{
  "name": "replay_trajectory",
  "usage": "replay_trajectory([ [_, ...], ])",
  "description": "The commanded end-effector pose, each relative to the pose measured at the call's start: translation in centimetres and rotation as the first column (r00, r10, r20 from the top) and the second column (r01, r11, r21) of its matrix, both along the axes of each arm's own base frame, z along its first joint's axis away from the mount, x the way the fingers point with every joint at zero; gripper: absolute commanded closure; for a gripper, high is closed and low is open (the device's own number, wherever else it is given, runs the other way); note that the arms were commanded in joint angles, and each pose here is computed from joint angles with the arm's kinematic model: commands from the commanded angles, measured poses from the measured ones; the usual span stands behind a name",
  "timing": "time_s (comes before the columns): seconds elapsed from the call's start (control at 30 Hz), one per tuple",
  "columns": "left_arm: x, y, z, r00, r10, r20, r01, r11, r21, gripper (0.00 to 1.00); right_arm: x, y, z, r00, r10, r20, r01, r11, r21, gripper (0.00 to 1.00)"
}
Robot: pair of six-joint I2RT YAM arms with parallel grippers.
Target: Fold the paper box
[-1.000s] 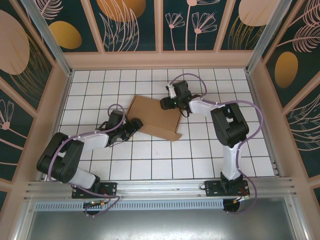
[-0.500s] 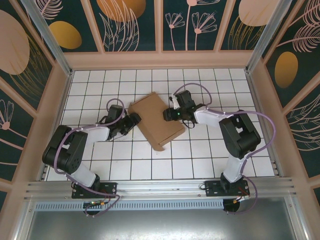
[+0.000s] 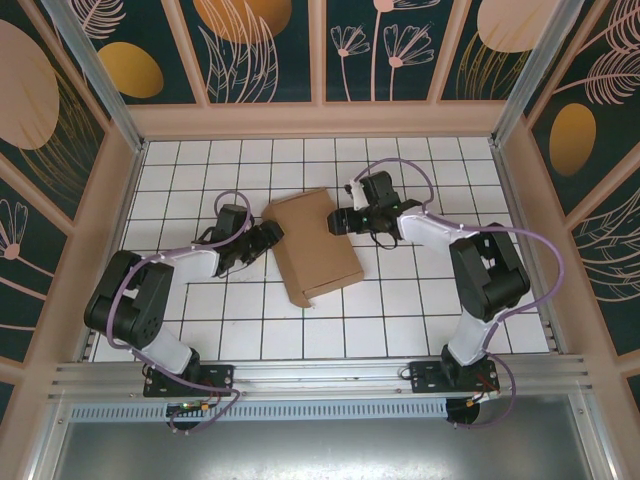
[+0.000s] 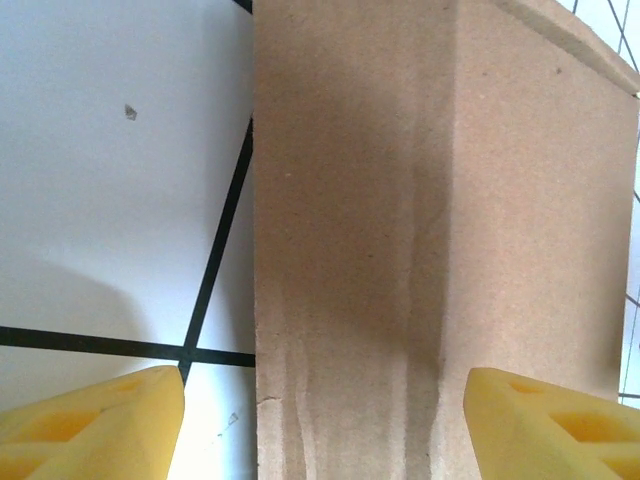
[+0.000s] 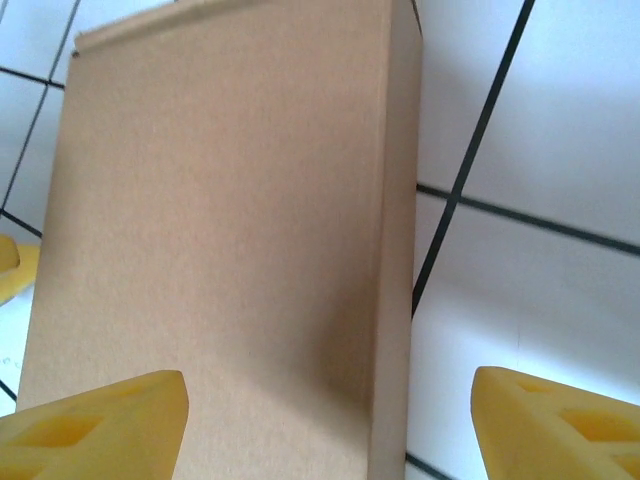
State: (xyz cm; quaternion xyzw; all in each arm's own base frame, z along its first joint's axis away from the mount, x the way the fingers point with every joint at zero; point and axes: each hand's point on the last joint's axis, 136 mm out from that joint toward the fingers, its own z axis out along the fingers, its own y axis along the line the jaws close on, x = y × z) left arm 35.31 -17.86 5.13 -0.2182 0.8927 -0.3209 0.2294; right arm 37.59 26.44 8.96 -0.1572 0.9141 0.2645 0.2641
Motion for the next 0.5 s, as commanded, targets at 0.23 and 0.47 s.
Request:
replay_trajectory([
  [0.23, -0.4, -1.7, 1.5, 0.995, -0.077, 0.063, 0.082, 0.993, -0.079, 0.28, 0.2, 1.2, -2.9, 0.994, 0.082, -0.071, -0.07, 0.985, 0.158, 0.41],
  [0.47, -0.7, -3.4, 1.3, 0.988, -0.132, 0.076, 0.144, 0.973, -0.181, 0.33, -0.5, 0.4, -4.0, 0.987, 0.043, -0.156, 0.011, 0.945, 0.327, 0.54],
])
